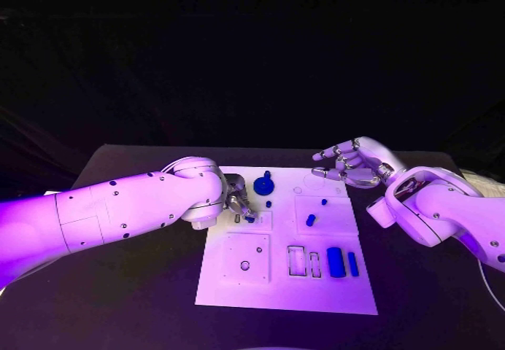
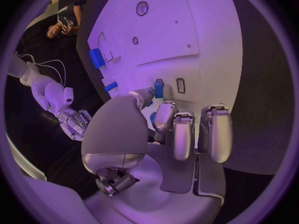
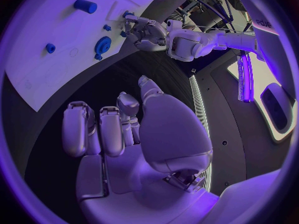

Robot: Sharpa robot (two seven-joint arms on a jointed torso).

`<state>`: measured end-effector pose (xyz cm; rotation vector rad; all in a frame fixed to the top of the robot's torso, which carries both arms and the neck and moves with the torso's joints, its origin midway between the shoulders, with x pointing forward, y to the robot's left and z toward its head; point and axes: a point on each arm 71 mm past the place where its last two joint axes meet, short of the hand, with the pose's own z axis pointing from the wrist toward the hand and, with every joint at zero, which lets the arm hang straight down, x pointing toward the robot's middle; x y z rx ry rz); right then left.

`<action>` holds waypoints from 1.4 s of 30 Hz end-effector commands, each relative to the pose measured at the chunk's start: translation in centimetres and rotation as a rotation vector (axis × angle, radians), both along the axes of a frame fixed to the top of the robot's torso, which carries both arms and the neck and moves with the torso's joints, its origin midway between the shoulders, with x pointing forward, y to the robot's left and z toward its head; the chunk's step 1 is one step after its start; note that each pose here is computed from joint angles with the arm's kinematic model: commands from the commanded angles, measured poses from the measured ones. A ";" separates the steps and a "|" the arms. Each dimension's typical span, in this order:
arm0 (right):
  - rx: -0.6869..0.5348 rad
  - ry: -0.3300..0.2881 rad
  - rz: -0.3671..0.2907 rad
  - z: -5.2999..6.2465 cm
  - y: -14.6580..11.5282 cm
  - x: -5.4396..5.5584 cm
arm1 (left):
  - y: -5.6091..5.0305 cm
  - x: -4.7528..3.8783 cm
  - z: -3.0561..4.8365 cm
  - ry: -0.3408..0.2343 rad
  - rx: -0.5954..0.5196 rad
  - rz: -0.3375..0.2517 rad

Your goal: Assemble the parts on the task board

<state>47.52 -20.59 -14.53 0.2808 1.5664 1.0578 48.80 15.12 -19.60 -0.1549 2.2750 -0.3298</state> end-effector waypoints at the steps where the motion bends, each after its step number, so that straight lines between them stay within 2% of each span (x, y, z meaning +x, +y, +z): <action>1: -0.010 0.001 0.016 -0.1 0.1 -0.1 | 0.4 -0.20 -0.41 0.027 0.065 0.010; 21: -0.013 0.003 0.016 -0.1 0.0 -0.1 | 0.5 -0.22 -0.58 0.050 0.083 -0.003; 42: -0.014 0.004 0.014 -0.1 -0.1 -0.2 | -0.4 0.26 -1.18 0.101 0.086 -0.015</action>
